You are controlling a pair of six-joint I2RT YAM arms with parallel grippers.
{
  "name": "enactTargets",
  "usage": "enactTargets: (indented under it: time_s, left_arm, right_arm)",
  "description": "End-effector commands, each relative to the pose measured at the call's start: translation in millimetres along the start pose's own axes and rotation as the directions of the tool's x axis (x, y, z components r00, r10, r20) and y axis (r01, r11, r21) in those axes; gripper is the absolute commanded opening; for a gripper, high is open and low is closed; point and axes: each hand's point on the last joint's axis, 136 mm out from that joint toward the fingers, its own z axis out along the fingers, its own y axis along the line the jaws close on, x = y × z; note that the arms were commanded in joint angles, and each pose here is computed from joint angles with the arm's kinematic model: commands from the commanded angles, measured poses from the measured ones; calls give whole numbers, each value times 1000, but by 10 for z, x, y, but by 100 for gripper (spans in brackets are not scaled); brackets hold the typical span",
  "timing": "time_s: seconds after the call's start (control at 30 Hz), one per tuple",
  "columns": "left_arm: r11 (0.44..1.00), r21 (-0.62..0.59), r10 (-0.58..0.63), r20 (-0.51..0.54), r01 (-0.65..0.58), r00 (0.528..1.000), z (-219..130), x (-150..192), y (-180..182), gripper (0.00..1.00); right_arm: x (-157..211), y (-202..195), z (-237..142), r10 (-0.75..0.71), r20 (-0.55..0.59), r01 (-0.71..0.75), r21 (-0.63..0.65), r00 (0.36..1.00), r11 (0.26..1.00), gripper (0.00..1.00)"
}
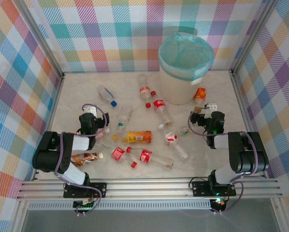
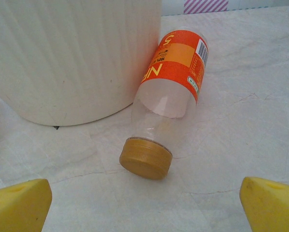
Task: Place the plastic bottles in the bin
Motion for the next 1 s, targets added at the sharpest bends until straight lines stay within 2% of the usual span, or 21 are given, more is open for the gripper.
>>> enactTargets:
  time_s: [0.0,0.13,0.3,0.43,0.6,0.67,0.77,0.87,0.97]
  left_arm:
    - [1000,-2,-11,16,11,1000,19,-72,20,99]
    - [1000,-13,-18,47,19,999,-124,-234,47,96]
    - [998,-57,-30,91,35,995,-485,-567,97,96]
    - [993,-68,-86,84,91,993,-839,-914,81,94]
    - [966,19,-258,-1,258,966,-1254,-1189,-96,86]
    - [959,56,-273,-80,278,959,-1409,-1195,-244,84]
    - [961,113,-229,-190,253,955,-1628,-1216,-488,84]
    - [958,174,-170,-298,228,939,-1840,-1215,-674,85]
    - [949,215,-135,-380,230,915,-2030,-1191,-744,85]
  right_arm:
    - [-111,-33,19,14,30,-15,12,999,1000,100]
    - [-375,-53,-198,32,37,-33,41,999,999,100]
    - [-661,4,-610,106,-31,-104,47,994,993,99]
    - [-823,211,-925,189,-98,-193,-36,977,980,94]
    - [-987,581,-1306,218,-208,-253,-165,954,953,88]
    - [-1061,784,-1481,192,-251,-251,-231,949,940,87]
    - [-1189,1172,-1743,107,-314,-224,-363,943,905,82]
    - [-1150,1597,-1992,-74,-381,-129,-481,922,867,82]
    - [-1019,1930,-2188,-246,-434,-50,-566,866,823,79]
